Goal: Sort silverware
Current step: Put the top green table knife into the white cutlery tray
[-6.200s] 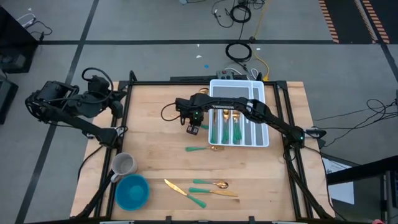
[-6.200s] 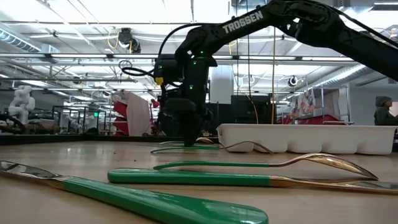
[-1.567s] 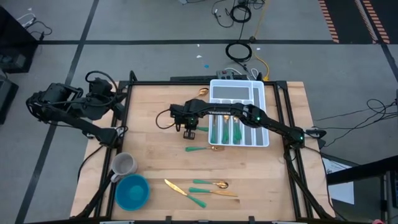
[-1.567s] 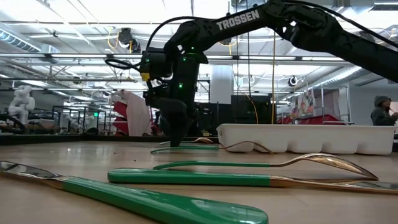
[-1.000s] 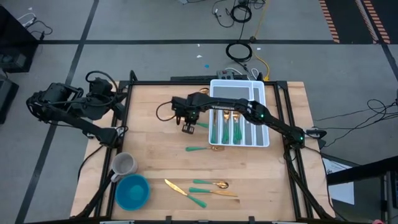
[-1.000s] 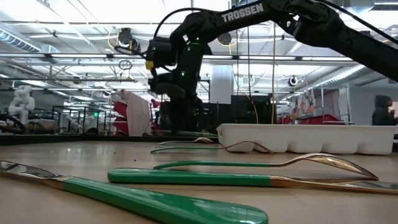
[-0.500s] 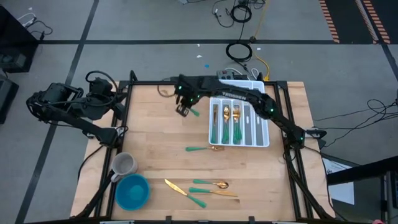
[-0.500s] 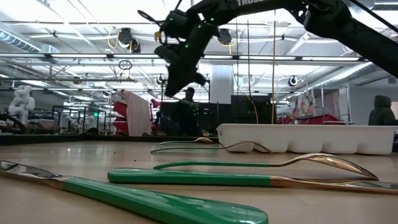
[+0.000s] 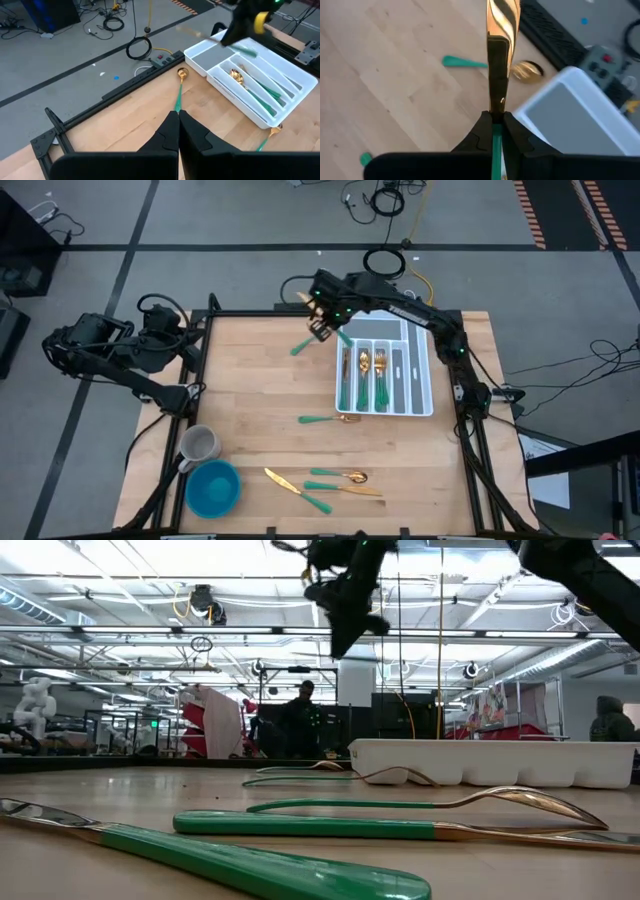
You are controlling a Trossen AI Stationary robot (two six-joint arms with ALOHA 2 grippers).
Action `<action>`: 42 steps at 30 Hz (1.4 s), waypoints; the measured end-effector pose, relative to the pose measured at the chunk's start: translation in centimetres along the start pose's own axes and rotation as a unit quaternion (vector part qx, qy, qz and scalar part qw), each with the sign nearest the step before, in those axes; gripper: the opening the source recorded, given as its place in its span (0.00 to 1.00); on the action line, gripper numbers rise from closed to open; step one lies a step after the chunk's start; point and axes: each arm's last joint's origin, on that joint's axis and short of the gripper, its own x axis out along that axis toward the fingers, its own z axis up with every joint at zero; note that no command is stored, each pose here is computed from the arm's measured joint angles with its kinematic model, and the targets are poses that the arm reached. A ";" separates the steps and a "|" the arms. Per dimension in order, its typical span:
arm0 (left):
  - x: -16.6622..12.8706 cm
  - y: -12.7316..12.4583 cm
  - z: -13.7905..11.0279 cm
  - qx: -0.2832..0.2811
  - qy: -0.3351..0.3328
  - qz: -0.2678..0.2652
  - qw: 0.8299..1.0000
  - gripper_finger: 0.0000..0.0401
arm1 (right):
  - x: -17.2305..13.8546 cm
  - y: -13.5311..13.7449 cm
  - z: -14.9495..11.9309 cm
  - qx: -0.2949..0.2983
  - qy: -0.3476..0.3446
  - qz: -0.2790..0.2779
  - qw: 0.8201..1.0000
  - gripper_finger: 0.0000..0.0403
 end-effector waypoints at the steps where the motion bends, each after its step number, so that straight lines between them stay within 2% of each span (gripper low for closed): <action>1: 0.0 0.0 0.0 0.000 0.000 0.000 1.000 0.00 | -0.7 -0.2 -0.2 0.000 -0.001 -0.007 1.000 0.00; 10: 0.0 0.0 0.0 0.000 0.003 -0.002 1.000 0.00 | -8.8 -2.6 -2.2 0.016 -0.035 -0.016 0.999 0.00; 16: 0.0 -0.1 0.1 -0.006 0.001 -0.008 1.000 0.00 | -11.8 -3.5 -3.1 0.055 -0.063 -0.008 0.996 0.00; 20: 0.0 -0.2 0.1 -0.008 0.000 -0.009 1.000 0.00 | -11.4 -3.4 -3.1 0.074 -0.056 -0.008 0.996 0.00; 27: 0.1 -0.5 0.2 -0.012 -0.003 -0.012 1.000 0.00 | -8.7 -2.6 -3.8 0.089 -0.013 -0.020 0.996 0.00; 34: 0.3 -0.8 0.2 -0.011 -0.002 -0.011 1.000 0.00 | -5.3 -1.2 -4.1 0.105 -0.014 0.018 0.994 0.00; 38: 0.3 -0.8 0.2 -0.011 -0.001 -0.011 1.000 0.00 | -4.1 -1.5 -5.9 0.136 -0.030 0.033 0.990 0.00; 42: 0.3 -0.8 0.2 -0.011 0.001 -0.012 1.000 0.00 | -3.0 -2.1 -8.7 0.203 -0.068 0.092 0.973 0.00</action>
